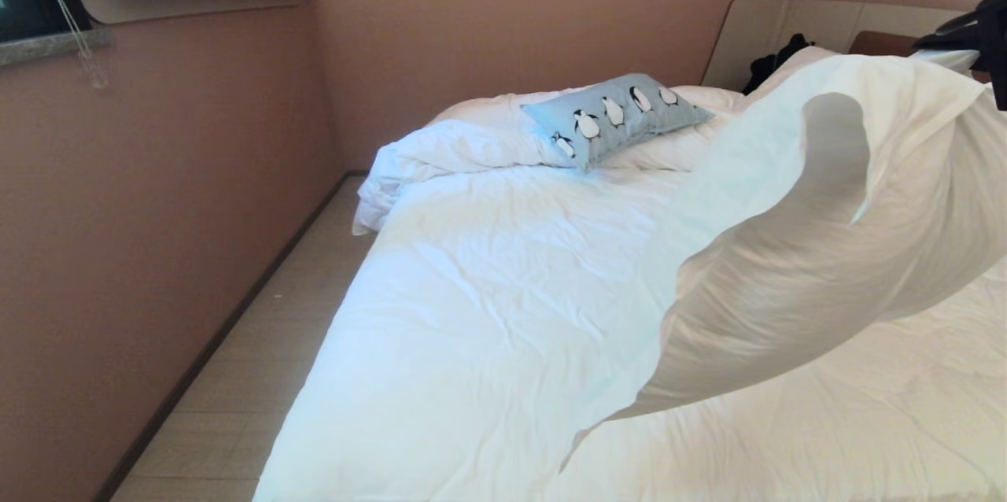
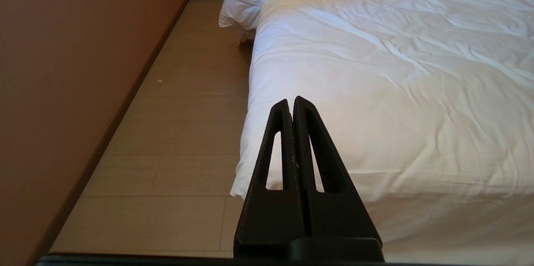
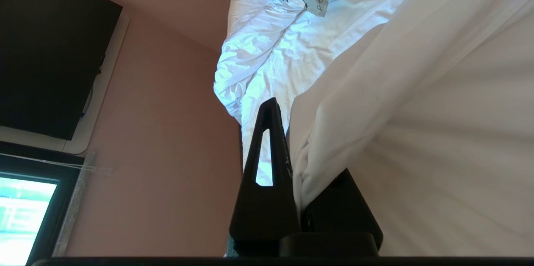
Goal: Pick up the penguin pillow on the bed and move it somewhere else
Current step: Move to the head of the bed
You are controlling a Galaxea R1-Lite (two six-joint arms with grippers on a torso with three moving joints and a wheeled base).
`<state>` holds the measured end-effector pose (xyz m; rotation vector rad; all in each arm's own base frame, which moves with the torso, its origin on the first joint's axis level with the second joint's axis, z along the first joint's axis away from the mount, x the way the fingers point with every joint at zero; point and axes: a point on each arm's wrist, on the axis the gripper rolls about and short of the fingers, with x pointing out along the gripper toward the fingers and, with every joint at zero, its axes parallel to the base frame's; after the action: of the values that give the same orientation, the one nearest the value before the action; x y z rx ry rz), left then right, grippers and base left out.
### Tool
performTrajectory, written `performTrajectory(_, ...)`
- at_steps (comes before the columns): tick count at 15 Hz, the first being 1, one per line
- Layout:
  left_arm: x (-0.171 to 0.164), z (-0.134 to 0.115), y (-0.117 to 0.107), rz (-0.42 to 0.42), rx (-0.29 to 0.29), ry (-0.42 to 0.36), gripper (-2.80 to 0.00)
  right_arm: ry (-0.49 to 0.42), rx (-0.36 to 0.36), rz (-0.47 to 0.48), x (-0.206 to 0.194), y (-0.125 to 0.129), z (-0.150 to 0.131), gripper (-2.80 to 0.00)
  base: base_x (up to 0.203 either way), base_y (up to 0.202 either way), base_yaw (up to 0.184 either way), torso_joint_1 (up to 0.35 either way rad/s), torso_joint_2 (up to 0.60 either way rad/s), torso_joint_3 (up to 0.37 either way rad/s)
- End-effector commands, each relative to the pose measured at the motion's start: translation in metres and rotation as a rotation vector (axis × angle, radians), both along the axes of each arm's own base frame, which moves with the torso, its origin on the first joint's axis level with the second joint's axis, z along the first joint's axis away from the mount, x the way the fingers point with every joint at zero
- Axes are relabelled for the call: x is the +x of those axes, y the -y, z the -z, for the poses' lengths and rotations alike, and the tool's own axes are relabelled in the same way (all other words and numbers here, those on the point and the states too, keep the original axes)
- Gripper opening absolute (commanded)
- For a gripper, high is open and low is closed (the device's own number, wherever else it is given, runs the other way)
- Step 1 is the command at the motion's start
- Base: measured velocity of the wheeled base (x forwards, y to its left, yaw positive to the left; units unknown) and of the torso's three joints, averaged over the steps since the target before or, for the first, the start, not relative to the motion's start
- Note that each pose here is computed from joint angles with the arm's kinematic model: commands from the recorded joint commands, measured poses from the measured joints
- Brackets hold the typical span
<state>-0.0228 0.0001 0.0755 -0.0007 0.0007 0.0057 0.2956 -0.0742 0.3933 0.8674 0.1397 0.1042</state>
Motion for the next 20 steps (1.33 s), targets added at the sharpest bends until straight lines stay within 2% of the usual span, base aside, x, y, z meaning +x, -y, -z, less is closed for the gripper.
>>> performTrajectory(1,0.000,0.000,0.000,0.000,-0.001,0.001,-2.80,-0.002,0.006,-0.001,0.001,0.000,0.001,-2.80,0.000,0.000,0.000,0.000,0.00,0.000)
performTrajectory(13,0.000,0.000,0.000,0.000,-0.004,0.000,-2.80,-0.006,0.006,0.012,0.005,0.006,0.003,-2.80,0.000,0.000,0.000,0.000,0.00,0.000)
performTrajectory(20,0.000,0.000,0.000,0.000,-0.004,0.001,-2.80,0.000,0.004,0.028,0.003,0.011,0.002,-2.80,0.000,-0.169,0.003,0.004,0.00,0.002)
